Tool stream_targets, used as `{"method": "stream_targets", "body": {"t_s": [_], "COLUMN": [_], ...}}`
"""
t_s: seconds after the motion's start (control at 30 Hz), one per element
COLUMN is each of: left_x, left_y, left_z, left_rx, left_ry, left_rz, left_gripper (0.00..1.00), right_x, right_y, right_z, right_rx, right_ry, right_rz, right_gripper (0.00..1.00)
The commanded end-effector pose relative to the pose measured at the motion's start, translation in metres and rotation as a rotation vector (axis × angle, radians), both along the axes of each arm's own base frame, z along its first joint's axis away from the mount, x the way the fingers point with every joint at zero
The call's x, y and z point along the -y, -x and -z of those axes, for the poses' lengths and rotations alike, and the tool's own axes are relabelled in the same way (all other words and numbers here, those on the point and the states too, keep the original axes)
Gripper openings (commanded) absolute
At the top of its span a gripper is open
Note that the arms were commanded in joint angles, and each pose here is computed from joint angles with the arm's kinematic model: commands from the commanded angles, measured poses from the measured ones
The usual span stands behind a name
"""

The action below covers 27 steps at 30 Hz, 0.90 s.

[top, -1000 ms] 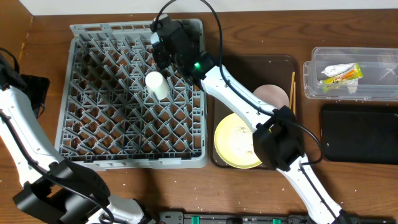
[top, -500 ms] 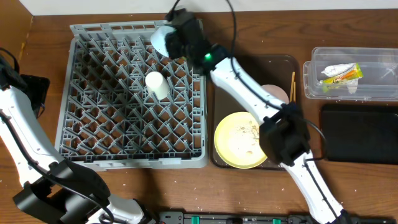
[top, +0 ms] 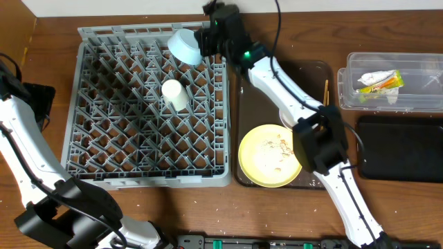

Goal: Sort waste into correct bins and load items into the dishwasher
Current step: 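Release the bowl tilted in the rack and withdraw right gripper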

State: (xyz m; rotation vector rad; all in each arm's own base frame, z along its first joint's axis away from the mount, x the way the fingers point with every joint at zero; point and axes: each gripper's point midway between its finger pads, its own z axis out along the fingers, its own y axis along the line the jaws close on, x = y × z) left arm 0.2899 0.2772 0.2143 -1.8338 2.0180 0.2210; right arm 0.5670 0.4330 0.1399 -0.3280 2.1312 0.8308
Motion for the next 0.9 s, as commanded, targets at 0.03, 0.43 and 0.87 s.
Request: {"method": "stream_targets", "body": {"t_s": [0.03, 0.43, 0.87], "left_x": [-0.001, -0.001, -0.001], "left_y": [0.006, 0.006, 0.006], "left_z": [-0.007, -0.007, -0.007], "left_rx": [0.002, 0.002, 0.002], "left_ry": [-0.021, -0.021, -0.021], "left_rz": [-0.020, -0.020, -0.020], "left_gripper": [0.98, 0.98, 0.98], "right_x": [-0.036, -0.073, -0.016], "right_y": [0.027, 0.070, 0.055], "right_z": [0.014, 0.006, -0.116], "right_rx": [-0.045, -0.018, 0.114], "right_ry": [-0.031, -0.027, -0.010], "right_rz": [-0.092, -0.278, -0.128], "right_gripper": [0.28, 0.24, 0.83]}}
